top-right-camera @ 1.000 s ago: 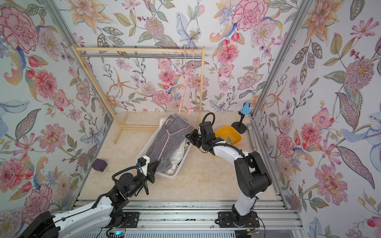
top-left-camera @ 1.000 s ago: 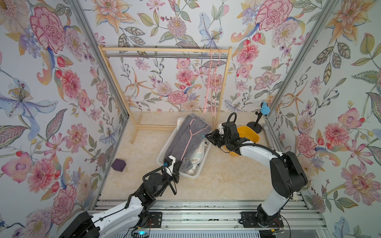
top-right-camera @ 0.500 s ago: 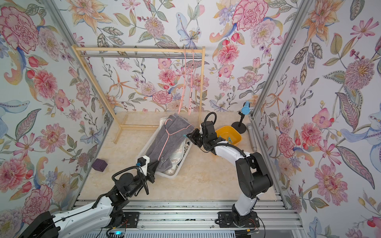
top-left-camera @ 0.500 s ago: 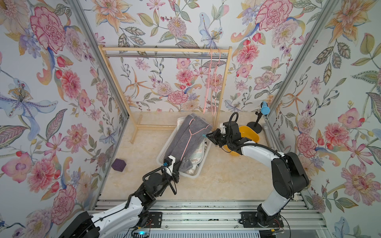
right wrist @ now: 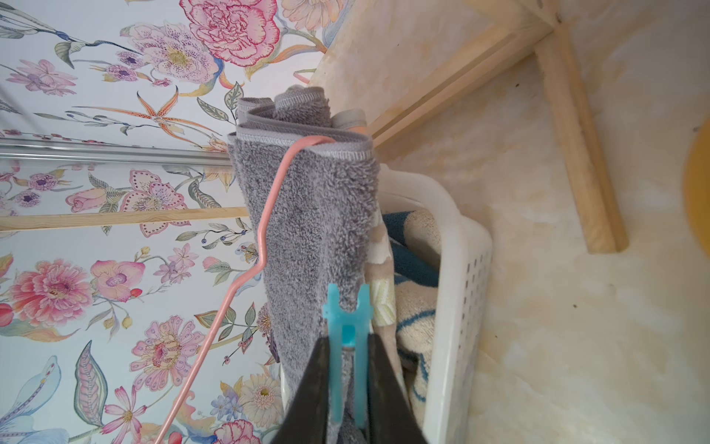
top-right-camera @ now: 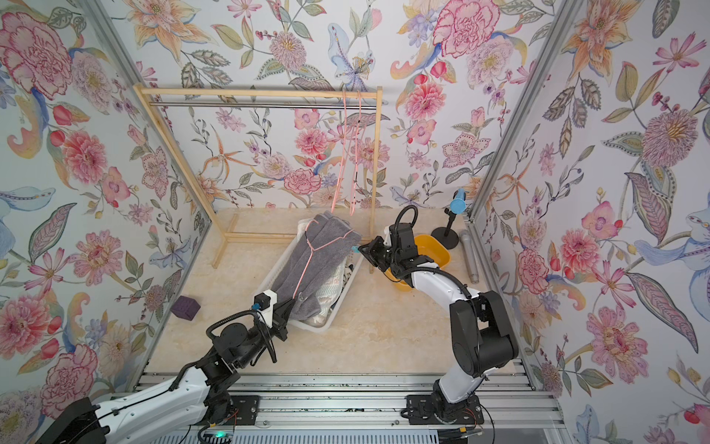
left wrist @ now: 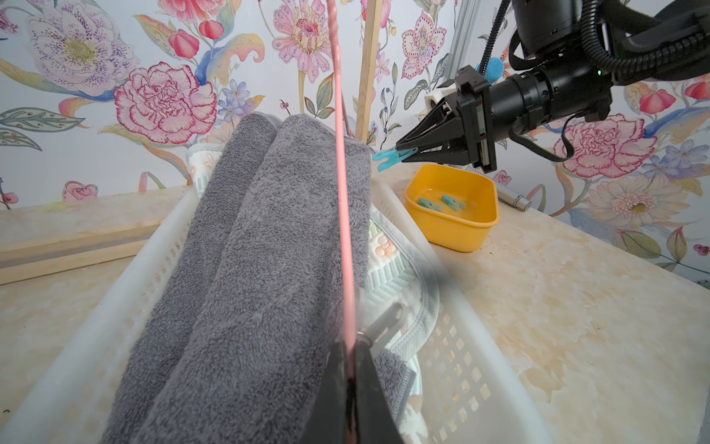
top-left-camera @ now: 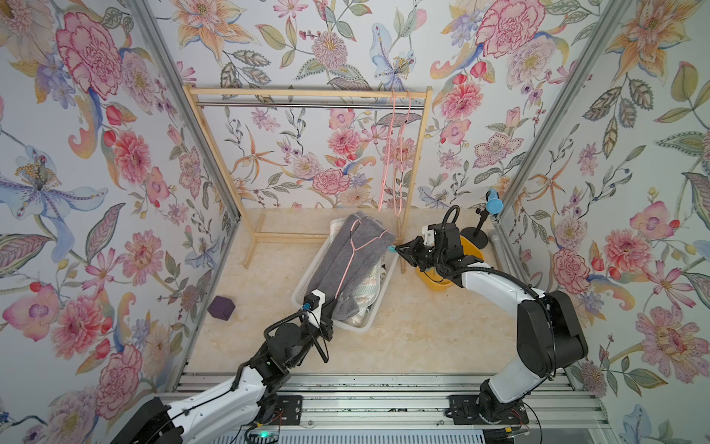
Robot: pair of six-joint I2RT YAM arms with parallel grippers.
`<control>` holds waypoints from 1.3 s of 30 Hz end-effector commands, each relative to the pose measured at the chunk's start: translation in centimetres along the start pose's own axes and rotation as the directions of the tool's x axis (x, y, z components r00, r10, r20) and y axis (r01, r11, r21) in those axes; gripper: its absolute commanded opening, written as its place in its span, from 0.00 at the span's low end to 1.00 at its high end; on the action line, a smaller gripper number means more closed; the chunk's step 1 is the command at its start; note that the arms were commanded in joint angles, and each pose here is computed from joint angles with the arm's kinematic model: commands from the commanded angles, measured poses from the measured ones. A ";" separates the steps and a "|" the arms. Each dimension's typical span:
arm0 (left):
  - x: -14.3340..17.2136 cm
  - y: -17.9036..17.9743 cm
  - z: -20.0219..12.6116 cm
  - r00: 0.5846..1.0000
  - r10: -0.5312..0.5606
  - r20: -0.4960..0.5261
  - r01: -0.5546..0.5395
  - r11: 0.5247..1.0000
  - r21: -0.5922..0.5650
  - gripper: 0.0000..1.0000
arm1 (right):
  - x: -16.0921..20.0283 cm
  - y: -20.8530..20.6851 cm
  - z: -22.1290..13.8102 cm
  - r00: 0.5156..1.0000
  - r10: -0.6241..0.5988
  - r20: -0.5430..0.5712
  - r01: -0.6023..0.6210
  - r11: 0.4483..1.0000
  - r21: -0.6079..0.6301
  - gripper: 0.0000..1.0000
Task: Remove the clothespins securing towels to the hanger
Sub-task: Remove the clothespin from the hanger, then place the clothespin in the storage box.
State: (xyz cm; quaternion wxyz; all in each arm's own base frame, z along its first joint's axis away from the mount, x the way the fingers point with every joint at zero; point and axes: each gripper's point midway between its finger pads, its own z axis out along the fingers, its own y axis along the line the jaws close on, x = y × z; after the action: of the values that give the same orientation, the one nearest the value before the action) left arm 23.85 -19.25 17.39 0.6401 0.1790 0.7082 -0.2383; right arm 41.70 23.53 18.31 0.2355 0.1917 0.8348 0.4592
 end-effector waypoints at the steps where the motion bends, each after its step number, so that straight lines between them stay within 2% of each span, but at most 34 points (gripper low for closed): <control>1: -0.8 0.3 -0.1 1.000 0.009 0.026 -0.008 1.000 -0.025 0.00 | -0.2 0.4 -1.4 0.999 -0.032 0.002 0.032 0.999 -0.006 0.04; 9: -1.0 0.3 0.2 1.000 0.025 0.016 -0.024 0.999 -0.029 0.00 | -2.5 -1.3 -3.8 0.992 -0.104 0.070 0.098 0.991 0.094 0.05; 15: -0.9 0.4 0.2 1.000 0.025 0.014 -0.025 0.999 -0.037 0.00 | -5.8 -3.4 -7.2 0.965 -0.198 0.170 0.154 0.958 0.243 0.05; 22: -1.2 0.2 0.6 0.999 0.031 0.015 -0.031 0.999 -0.031 0.00 | -9.0 -6.5 -10.2 0.933 -0.263 0.244 0.153 0.907 0.391 0.05; 32: -1.0 0.1 0.6 0.999 0.033 0.014 -0.032 0.999 -0.024 0.00 | -11.7 -11.0 -10.2 0.919 -0.305 0.250 0.130 0.833 0.537 0.06; 39: -1.0 0.2 0.4 0.999 0.031 0.015 -0.031 0.999 -0.028 0.00 | -14.2 -13.8 -8.9 0.903 -0.370 0.217 0.153 0.750 0.643 0.06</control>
State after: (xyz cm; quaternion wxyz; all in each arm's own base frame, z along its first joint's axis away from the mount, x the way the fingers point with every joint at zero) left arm 24.23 -19.26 16.73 0.6334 0.1839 0.7180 -0.2225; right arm 45.49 4.29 13.35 0.3437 0.2229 0.9034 0.1269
